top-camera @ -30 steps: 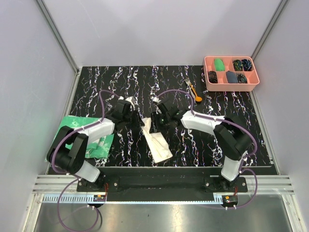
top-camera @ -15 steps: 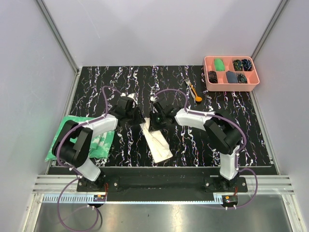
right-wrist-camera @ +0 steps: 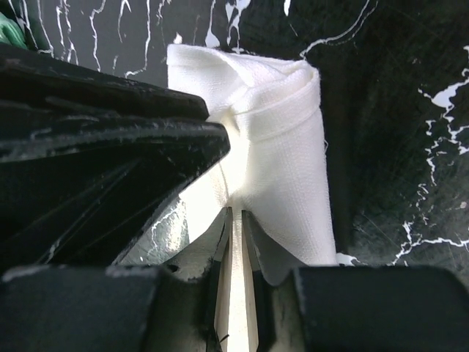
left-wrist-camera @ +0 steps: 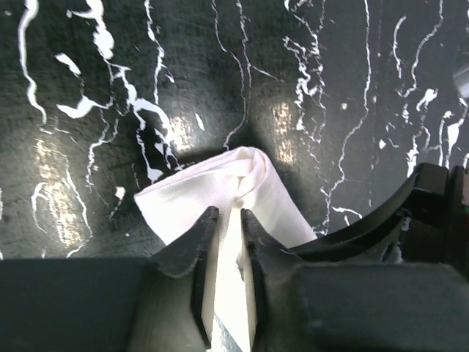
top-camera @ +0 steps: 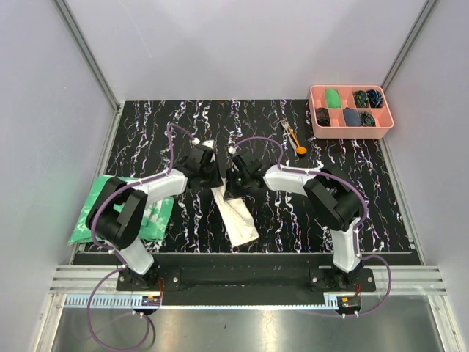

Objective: Fold the napkin into a case and place the utensils inside
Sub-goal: Smooth out the smaller rectangle-folded napkin at the center of the board.

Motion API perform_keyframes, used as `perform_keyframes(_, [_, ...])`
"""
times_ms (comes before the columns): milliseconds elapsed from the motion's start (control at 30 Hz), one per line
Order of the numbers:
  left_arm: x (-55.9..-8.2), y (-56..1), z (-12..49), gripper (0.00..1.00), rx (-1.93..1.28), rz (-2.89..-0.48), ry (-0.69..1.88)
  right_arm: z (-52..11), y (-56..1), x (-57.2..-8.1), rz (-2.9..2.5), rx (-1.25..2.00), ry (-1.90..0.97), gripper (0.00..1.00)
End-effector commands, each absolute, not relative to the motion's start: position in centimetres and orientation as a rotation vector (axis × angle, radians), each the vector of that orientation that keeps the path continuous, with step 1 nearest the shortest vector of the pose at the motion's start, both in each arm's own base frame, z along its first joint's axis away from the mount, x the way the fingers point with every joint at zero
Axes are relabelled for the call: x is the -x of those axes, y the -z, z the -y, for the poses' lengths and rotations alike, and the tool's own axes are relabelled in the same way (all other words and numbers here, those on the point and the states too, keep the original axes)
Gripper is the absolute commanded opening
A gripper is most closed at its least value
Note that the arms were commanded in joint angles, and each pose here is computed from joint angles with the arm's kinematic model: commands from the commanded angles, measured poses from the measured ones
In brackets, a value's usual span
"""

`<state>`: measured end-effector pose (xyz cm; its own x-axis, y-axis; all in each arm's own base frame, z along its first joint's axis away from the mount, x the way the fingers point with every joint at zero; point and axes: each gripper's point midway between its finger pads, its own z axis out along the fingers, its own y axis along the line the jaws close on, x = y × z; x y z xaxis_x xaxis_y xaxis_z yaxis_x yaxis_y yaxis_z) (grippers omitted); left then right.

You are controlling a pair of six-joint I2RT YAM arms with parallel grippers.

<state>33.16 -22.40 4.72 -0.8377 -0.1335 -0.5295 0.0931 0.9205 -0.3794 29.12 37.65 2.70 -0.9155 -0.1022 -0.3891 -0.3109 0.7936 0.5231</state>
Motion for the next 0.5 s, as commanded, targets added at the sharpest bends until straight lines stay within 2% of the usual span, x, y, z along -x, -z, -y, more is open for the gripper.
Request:
perform_keyframes(0, [-34.6, -5.8, 22.1, 0.16, 0.014, -2.456, 0.446, -39.0, -4.3, -30.7, -2.579, 0.280, -0.936, 0.18])
perform_keyframes(200, [-34.8, -5.6, 22.1, 0.00, -0.001, -2.467, 0.412, -39.0, -4.0, -30.7, -2.584, 0.265, -0.949, 0.18])
perform_keyframes(467, [-33.6, -8.0, 24.5, 0.00, 0.081, -2.448, 0.635, -39.2, -3.6, -30.6, -2.595, 0.267, -0.960, 0.18])
